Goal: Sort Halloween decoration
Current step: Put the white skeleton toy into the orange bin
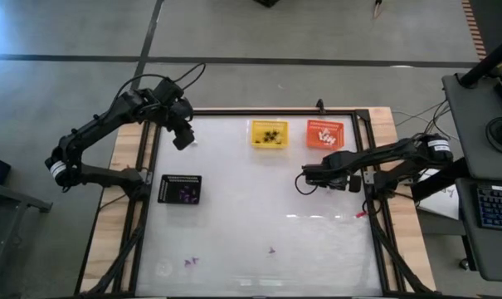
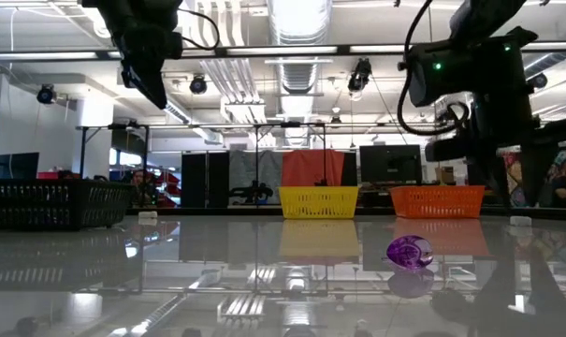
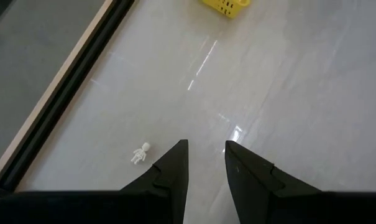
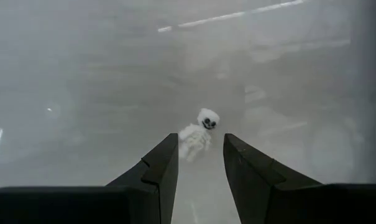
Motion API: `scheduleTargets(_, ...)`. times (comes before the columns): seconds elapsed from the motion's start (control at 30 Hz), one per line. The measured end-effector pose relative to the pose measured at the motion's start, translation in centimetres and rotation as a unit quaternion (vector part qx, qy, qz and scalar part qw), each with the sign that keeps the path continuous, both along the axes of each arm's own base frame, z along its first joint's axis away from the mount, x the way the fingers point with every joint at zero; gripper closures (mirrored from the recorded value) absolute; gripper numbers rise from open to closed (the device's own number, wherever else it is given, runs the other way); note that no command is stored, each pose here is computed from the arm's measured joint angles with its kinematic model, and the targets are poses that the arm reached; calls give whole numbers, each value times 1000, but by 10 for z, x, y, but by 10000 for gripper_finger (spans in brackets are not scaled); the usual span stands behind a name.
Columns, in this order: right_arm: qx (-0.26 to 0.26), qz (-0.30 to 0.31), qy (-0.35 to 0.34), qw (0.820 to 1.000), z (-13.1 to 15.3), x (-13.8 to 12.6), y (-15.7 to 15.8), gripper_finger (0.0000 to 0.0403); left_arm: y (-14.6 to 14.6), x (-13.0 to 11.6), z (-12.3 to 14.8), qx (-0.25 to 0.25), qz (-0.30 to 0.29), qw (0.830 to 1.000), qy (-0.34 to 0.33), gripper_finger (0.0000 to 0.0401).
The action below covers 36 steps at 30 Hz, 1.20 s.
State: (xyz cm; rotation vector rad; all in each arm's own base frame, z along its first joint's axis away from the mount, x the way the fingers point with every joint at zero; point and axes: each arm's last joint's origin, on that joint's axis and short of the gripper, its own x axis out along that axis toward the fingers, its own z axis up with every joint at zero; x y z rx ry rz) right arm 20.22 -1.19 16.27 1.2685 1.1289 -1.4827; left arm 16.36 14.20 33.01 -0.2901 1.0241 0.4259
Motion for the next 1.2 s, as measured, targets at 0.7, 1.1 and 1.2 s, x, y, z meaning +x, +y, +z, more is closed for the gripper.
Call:
scheduleTargets(0.7,33,62,66,995,-37,7,0,297,2,2,2,14,-2,1000,-13,314)
scheduleTargets(1.1,62,90,65,992,-38,1,1,389,2,2,2,13,-2,1000,-13,314)
scheduleTargets(1.2,60,91,48,993,-31,1,1,390,2,2,2,14,-2,1000,-13,314)
